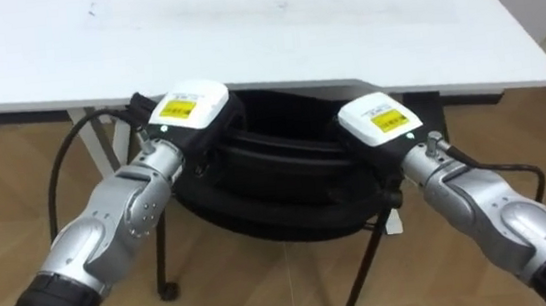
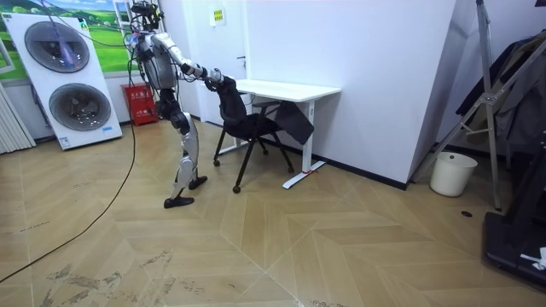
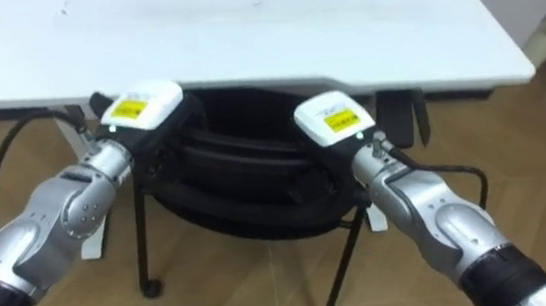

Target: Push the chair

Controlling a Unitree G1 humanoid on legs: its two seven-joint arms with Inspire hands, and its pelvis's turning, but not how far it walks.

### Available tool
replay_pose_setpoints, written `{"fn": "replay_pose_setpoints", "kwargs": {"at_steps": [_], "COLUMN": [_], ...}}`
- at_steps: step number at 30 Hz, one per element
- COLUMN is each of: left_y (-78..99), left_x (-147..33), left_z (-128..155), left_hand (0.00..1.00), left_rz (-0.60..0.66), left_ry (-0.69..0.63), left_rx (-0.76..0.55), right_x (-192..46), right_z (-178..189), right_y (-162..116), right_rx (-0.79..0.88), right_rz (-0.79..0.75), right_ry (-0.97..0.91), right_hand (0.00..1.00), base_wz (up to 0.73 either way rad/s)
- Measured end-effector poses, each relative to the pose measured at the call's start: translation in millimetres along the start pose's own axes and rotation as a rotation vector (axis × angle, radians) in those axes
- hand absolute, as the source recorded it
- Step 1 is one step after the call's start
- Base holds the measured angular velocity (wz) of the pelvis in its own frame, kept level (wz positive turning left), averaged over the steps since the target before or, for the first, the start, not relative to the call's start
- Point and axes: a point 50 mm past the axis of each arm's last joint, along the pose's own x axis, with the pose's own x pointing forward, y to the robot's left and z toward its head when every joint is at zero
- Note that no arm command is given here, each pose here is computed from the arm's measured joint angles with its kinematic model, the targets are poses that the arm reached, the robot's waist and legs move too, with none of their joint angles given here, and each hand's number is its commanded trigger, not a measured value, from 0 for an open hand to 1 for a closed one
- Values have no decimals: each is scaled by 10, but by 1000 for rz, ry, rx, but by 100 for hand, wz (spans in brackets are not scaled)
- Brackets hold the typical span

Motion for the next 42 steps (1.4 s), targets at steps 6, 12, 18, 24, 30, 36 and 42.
{"fn": "replay_pose_setpoints", "kwargs": {"at_steps": [6, 12, 18, 24, 30, 36, 42], "left_y": [40, -36, -161, -192, -191, -221, -302], "left_x": [30, 69, 71, 79, 50, 5, -73], "left_z": [18, 8, -46, -70, -84, -53, 12], "left_hand": [100, 0, 0, 0, 0, 0, 0], "left_rz": [12, -36, -67, -59, -42, -49, -50], "left_ry": [0, 29, 77, 108, 117, 111, 109], "left_rx": [11, 13, -155, -274, -290, -284, -292], "right_x": [1, 86, 127, 147, 153, 106, 49], "right_z": [-54, -37, 8, 76, 131, 160, 208], "right_y": [-32, 48, 166, 202, 140, 154, 173], "right_rx": [13, 87, 128, 155, 153, 150, 202], "right_rz": [-22, 32, 44, 82, 102, 124, 131], "right_ry": [30, 86, 97, 73, 34, 3, -15], "right_hand": [0, 0, 0, 0, 0, 0, 0], "base_wz": [9, 13, -2, 35, 4, 7, -4]}}
